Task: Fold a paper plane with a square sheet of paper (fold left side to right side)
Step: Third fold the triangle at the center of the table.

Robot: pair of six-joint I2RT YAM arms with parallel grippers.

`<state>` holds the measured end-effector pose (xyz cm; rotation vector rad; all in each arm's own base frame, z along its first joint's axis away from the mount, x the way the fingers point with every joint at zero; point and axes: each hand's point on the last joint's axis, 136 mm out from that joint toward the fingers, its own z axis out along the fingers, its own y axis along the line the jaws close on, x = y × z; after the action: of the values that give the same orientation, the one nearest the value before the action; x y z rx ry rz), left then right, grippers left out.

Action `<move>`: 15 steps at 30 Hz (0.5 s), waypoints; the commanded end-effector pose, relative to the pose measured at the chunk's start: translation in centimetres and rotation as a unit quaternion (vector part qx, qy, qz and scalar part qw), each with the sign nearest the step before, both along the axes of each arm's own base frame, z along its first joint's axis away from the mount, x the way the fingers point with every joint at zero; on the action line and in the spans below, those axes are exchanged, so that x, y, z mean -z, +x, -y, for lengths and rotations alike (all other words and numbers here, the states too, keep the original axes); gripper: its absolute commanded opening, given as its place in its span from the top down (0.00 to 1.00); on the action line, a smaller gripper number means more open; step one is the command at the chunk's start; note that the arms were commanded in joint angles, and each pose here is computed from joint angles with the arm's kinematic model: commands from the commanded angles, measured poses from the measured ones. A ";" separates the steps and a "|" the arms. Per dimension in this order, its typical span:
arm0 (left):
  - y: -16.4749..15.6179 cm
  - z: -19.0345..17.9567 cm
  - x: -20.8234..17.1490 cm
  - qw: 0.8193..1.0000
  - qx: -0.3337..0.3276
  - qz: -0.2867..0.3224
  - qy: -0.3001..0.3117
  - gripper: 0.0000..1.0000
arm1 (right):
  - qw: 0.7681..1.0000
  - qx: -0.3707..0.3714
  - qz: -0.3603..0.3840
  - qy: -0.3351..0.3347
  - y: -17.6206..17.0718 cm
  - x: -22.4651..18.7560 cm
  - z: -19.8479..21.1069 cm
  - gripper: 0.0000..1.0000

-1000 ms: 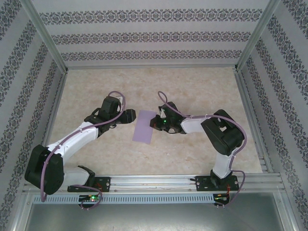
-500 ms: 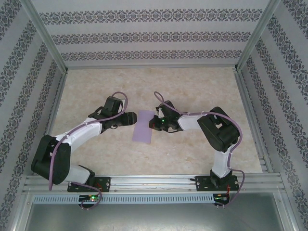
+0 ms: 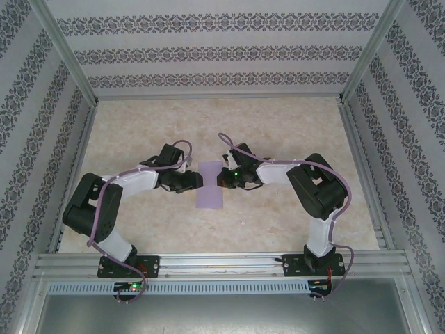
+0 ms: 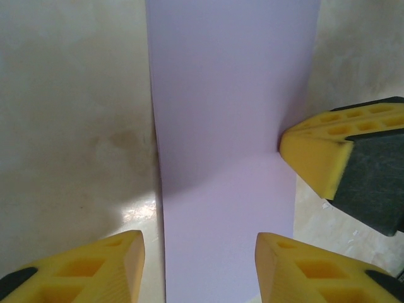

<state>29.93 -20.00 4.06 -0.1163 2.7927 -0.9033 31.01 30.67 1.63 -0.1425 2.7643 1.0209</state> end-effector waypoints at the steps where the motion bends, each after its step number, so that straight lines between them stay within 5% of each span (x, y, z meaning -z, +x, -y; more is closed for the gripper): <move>1: 0.2 0.4 0.1 1.000 -0.007 -0.013 -0.022 0.53 | 0.999 -0.003 -0.027 -0.039 -1.2 1.6 1.6 1.00; 15: -0.2 1.0 1.5 0.999 -0.001 -0.037 -0.028 0.62 | 0.999 -0.001 -0.026 -0.040 -1.0 1.7 1.6 1.00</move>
<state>29.36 -20.61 2.66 -0.1583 2.8447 -0.9642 30.97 30.65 1.63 -0.1576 2.7652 1.0156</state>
